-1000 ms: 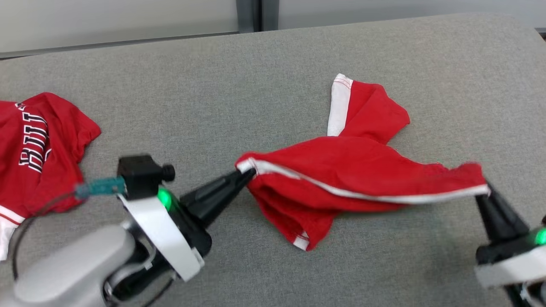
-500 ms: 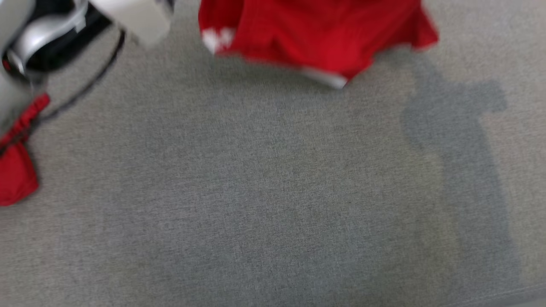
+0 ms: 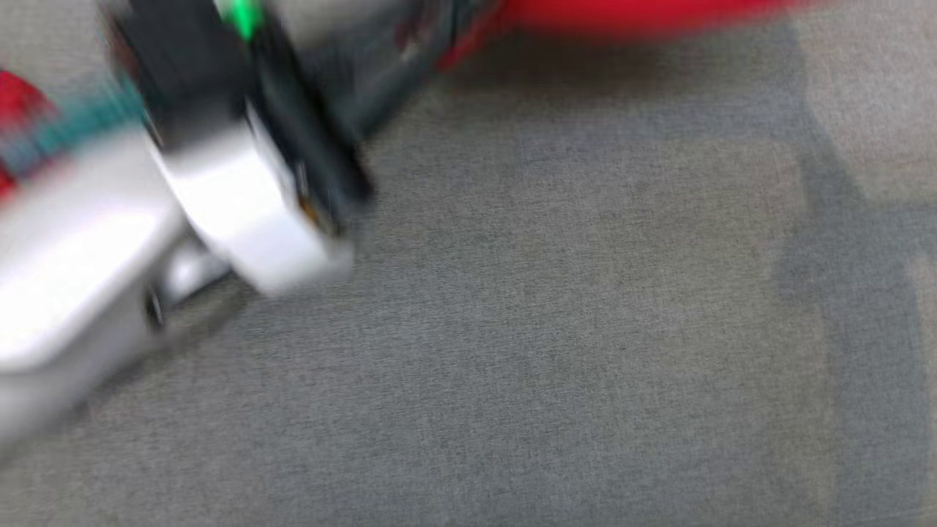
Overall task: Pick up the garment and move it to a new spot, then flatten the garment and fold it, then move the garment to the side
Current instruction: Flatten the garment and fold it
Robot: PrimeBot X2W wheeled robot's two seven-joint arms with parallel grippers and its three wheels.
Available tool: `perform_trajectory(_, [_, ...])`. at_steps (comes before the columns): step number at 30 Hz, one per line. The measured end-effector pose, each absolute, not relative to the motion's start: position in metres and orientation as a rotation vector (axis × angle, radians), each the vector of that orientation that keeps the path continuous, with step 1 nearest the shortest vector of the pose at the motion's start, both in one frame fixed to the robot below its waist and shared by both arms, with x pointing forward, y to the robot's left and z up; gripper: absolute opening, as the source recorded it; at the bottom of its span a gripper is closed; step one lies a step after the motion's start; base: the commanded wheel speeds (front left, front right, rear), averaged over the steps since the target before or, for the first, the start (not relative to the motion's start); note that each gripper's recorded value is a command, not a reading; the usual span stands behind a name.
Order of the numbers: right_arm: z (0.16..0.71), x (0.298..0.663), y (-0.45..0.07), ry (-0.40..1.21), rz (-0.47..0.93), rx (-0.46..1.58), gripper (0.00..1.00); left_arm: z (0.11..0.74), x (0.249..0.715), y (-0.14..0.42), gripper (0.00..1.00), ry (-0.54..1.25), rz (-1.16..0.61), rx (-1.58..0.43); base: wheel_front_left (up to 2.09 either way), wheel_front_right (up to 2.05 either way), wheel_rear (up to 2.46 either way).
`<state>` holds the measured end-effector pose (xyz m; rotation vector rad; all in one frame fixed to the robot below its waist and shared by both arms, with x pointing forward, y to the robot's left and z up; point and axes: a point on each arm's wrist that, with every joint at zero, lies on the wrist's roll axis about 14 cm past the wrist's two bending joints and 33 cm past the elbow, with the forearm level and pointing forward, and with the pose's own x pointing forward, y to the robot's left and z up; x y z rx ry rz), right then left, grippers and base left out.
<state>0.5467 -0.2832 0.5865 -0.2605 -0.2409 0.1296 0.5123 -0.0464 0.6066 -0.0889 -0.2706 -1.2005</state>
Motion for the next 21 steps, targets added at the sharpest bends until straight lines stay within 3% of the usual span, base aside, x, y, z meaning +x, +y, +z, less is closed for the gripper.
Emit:
perform_trajectory(4, [0.480, 0.472, -0.271, 0.069, 0.129, -0.129, 0.00, 0.519, 0.454, -0.029, 0.00, 0.008, -1.200, -0.153, 0.00, 0.00, 0.00])
perform_trajectory(7, [0.437, 0.421, -0.257, 0.228, 0.136, -0.048, 0.00, 0.470, 0.411, -0.019, 0.00, 0.193, -1.156, -0.245, 0.00, 0.00, 0.00])
perform_trajectory(9, [0.426, 0.387, -0.241, 0.314, 0.176, -0.008, 0.00, 0.441, 0.370, -0.012, 0.00, 0.324, -1.133, -0.297, 0.00, 0.00, 0.00])
perform_trajectory(13, [0.436, 0.361, -0.235, 0.371, 0.241, -0.011, 0.00, 0.423, 0.327, -0.002, 0.00, 0.427, -1.121, -0.309, 0.00, 0.00, 0.00])
perform_trajectory(21, [0.443, 0.307, -0.232, 0.592, 0.296, 0.059, 0.00, 0.430, 0.285, 0.017, 0.00, 0.503, -1.103, -0.278, 0.00, 0.00, 0.00])
